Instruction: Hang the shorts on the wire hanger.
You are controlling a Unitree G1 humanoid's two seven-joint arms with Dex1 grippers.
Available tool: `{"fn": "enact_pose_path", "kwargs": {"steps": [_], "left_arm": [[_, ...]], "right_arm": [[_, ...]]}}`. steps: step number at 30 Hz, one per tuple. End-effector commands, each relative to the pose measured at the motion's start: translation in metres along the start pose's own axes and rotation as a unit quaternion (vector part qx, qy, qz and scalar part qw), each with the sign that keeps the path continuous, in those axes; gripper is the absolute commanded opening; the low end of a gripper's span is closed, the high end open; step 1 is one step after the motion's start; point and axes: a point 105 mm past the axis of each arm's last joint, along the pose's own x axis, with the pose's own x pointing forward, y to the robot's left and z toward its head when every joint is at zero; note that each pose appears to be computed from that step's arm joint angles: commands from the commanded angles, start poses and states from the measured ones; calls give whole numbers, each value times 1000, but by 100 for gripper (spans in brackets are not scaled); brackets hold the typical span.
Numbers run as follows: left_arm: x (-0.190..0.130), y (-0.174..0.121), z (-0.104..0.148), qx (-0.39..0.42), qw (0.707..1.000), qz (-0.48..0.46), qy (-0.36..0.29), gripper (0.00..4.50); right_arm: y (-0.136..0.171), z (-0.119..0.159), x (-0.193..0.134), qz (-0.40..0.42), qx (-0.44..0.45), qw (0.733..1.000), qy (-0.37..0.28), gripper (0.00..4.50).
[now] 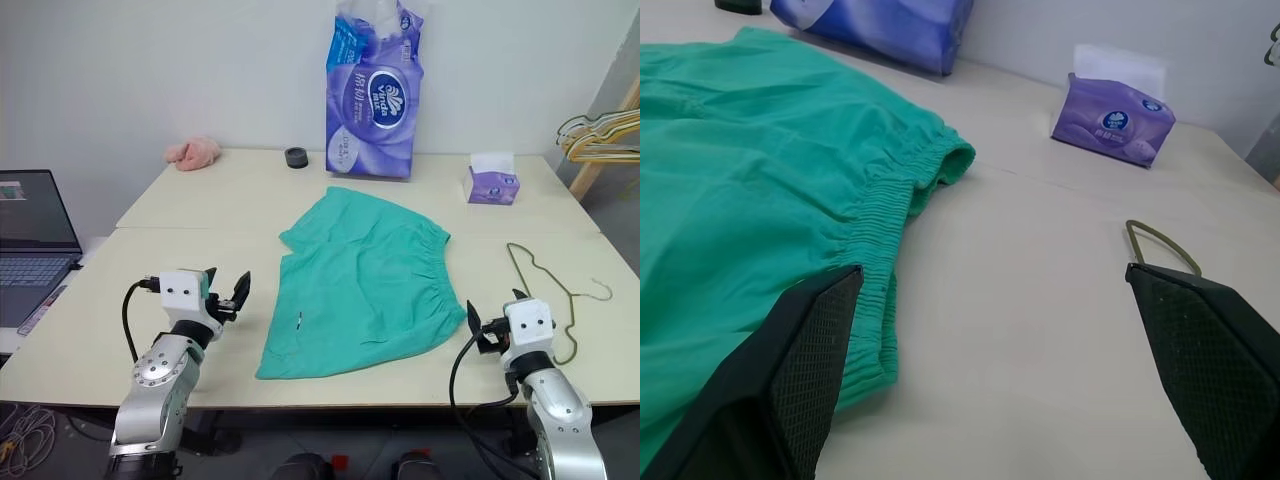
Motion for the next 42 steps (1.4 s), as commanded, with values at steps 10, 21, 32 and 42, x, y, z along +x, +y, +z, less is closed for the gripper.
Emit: {"fn": "enact_pose_path", "kwargs": {"steps": [10, 21, 32, 42], "left_arm": [[-27, -84, 14, 69, 902, -417, 81, 445], [-34, -113, -18, 160, 809, -544, 156, 445], [-43, -102, -43, 211, 757, -580, 215, 417], [-12, -96, -35, 230, 809, -516, 164, 149]], "right_arm": [[72, 31, -42, 355, -81, 931, 17, 450], [81, 42, -52, 386, -95, 917, 18, 450], [86, 36, -57, 392, -111, 913, 18, 450], [68, 31, -33, 343, -214, 915, 6, 450]]}}
